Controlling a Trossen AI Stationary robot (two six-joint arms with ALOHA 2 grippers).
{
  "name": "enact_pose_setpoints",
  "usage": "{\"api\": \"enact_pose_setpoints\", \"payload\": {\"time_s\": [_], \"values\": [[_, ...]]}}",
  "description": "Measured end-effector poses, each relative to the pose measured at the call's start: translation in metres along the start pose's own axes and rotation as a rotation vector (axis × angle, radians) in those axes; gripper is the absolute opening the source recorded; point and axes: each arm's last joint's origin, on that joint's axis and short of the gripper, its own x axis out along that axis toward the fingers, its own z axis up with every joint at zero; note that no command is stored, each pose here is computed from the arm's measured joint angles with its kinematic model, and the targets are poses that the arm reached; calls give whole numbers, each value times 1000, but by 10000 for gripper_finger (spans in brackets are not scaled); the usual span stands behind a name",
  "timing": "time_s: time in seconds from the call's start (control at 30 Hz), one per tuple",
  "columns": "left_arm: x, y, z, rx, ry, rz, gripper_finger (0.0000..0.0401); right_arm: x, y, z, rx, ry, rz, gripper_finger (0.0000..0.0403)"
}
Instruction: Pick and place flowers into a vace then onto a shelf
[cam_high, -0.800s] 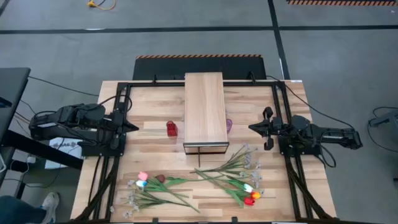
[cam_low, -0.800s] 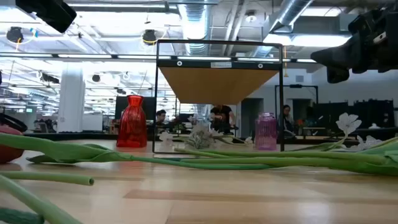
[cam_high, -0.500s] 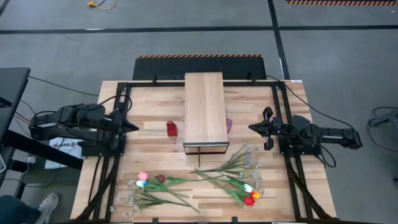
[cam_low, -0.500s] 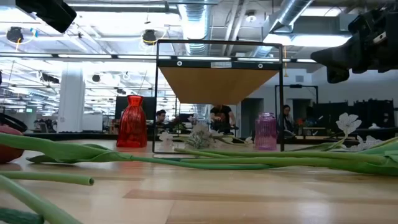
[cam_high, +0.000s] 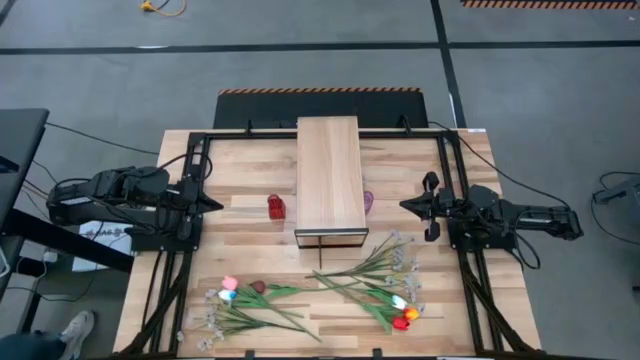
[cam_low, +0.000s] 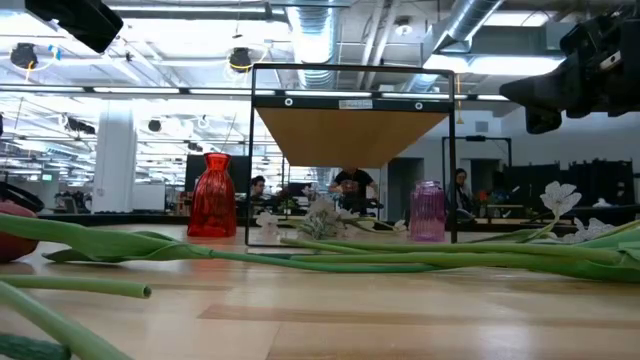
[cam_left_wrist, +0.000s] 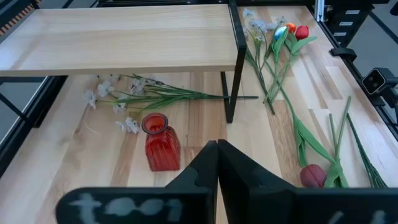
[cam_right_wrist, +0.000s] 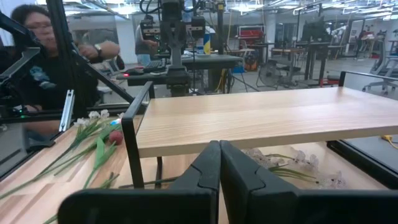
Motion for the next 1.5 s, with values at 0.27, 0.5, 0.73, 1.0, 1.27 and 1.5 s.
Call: {"api": "enact_pose_setpoints", "payload": {"time_s": [0.27,0.5,0.73,1.0,1.27,1.5], "values": [[0,0,0,0,0,0,0,0,0,0,0,0,0,0],[0,0,0,0,0,0,0,0,0,0,0,0,0,0],[0,0,0,0,0,0,0,0,0,0,0,0,0,0],[0,0,0,0,0,0,0,0,0,0,0,0,0,0],[0,0,0,0,0,0,0,0,0,0,-76,0,-12,0],[0,0,0,0,0,0,0,0,-3,0,-329,7,-47,0]]}}
